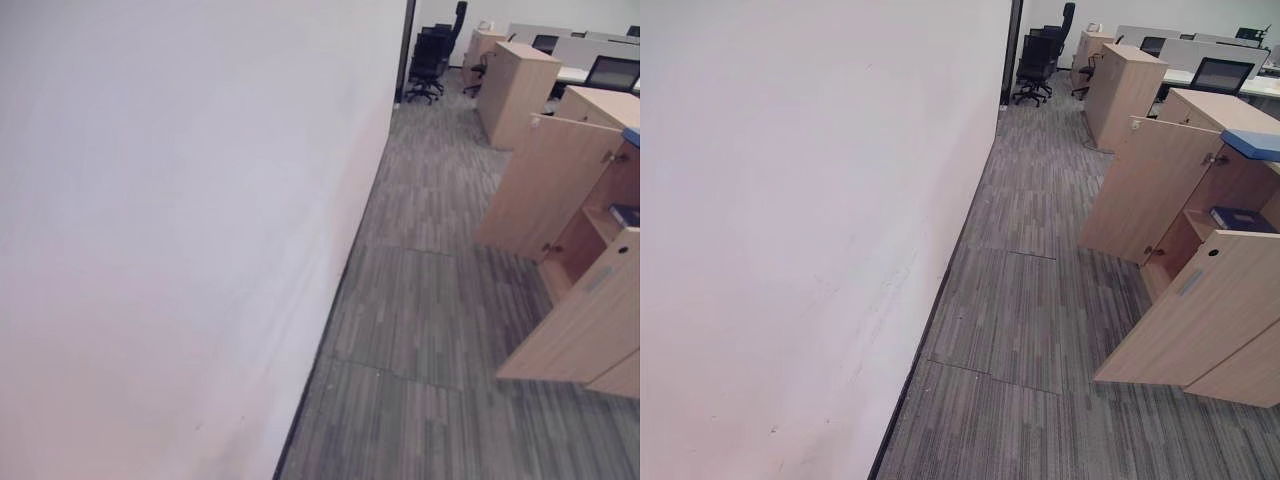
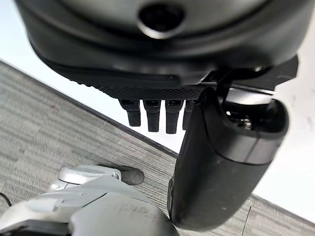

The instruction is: Put the empty folder in the office cabinet

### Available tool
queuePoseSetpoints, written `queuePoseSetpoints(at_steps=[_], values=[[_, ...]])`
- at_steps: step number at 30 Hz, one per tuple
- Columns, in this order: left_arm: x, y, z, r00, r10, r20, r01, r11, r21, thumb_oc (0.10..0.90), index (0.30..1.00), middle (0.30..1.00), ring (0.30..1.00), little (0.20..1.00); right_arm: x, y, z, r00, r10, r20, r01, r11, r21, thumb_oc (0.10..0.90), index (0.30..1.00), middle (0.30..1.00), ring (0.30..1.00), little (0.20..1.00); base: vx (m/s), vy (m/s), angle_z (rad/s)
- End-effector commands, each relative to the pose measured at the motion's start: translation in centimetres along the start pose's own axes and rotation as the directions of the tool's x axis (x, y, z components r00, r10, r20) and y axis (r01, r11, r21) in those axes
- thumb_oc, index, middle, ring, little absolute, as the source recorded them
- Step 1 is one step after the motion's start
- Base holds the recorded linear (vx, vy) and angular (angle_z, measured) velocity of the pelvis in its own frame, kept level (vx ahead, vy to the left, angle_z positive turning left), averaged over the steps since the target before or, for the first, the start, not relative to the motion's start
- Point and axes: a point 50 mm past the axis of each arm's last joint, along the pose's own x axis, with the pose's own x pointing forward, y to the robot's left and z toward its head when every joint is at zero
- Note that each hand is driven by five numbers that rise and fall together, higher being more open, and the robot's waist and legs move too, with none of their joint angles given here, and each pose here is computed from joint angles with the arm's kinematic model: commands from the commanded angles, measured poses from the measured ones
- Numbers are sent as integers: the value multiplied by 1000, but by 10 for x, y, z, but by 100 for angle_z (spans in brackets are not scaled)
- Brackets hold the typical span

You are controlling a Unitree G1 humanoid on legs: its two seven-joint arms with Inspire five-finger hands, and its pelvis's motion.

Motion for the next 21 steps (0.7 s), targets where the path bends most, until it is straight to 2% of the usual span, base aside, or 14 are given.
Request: queuePoseSetpoints(at_steps=[1,11,16,21], values=[[0,18,0,999,54,-7,-52,992,117,800,900,900,900,900,0,1,25,998,-1,55,4,999,-53,800,900,900,900,900,0,0,0],[0,19,-3,998,64,-28,-59,988,144,800,900,900,900,900,1,1,23,999,2,43,1,998,-62,800,900,900,900,900,0,0,0],[1,14,0,999,44,-23,-36,960,276,800,900,900,900,900,0,1,24,999,2,42,2,997,-83,800,900,900,900,900,0,0,0],[1,13,5,999,41,-3,-39,969,243,800,900,900,900,900,0,1,25,999,5,48,-1,997,-83,800,900,900,900,900,10,-8,-2]])
